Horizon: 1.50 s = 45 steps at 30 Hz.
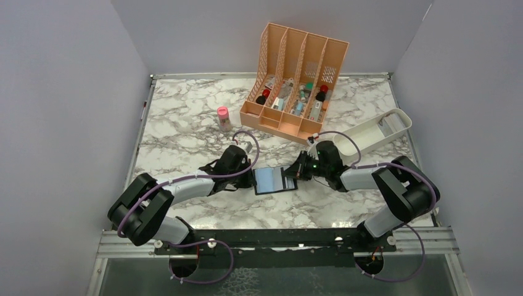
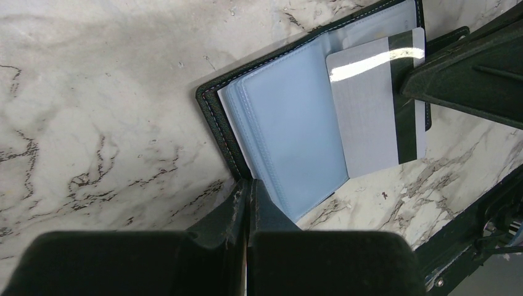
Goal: Put the credit cards into the card holder
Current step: Insert the credit card into the card holder.
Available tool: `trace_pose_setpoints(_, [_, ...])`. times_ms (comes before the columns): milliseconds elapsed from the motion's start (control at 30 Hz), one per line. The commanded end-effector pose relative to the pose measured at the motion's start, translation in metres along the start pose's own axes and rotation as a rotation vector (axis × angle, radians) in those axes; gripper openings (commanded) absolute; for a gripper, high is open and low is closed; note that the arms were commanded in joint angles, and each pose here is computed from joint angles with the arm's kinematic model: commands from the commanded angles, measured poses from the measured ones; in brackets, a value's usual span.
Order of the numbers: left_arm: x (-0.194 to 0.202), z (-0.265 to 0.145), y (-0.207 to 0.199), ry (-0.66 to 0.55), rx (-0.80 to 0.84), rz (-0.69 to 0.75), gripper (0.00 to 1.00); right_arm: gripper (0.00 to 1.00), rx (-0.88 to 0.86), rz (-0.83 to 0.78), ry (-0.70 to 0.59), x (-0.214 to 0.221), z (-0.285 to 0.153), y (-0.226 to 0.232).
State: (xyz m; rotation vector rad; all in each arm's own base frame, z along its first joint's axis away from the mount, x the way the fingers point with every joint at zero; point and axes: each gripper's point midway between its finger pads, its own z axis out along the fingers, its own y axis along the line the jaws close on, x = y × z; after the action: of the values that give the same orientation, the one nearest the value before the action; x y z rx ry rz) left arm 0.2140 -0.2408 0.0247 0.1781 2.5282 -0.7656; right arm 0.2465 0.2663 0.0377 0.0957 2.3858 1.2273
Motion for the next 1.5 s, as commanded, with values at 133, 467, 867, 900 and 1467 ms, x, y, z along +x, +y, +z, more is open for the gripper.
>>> trace_pose_setpoints(133, [0.019, -0.002, 0.011, 0.059, -0.026, 0.003, 0.03, 0.01, -0.017, -0.062, -0.023, -0.006, 0.004, 0.003])
trace_pose_setpoints(467, [0.019, -0.001, 0.011, 0.060, -0.027, 0.001, 0.03, 0.01, -0.058, -0.066, 0.039, 0.012, 0.009, -0.004])
trace_pose_setpoints(867, [0.017, -0.001, 0.010, 0.057, -0.027, 0.000, 0.02, 0.01, -0.072, -0.027, 0.066, 0.023, 0.008, -0.008])
trace_pose_setpoints(900, [0.017, -0.002, 0.010, 0.057, -0.027, 0.000, 0.03, 0.01, -0.079, -0.022, 0.063, 0.021, 0.010, -0.007])
trace_pose_setpoints(1467, [0.016, -0.005, 0.008, 0.048, -0.020, -0.009, 0.03, 0.34, 0.181, -0.120, 0.079, 0.016, -0.009, -0.029])
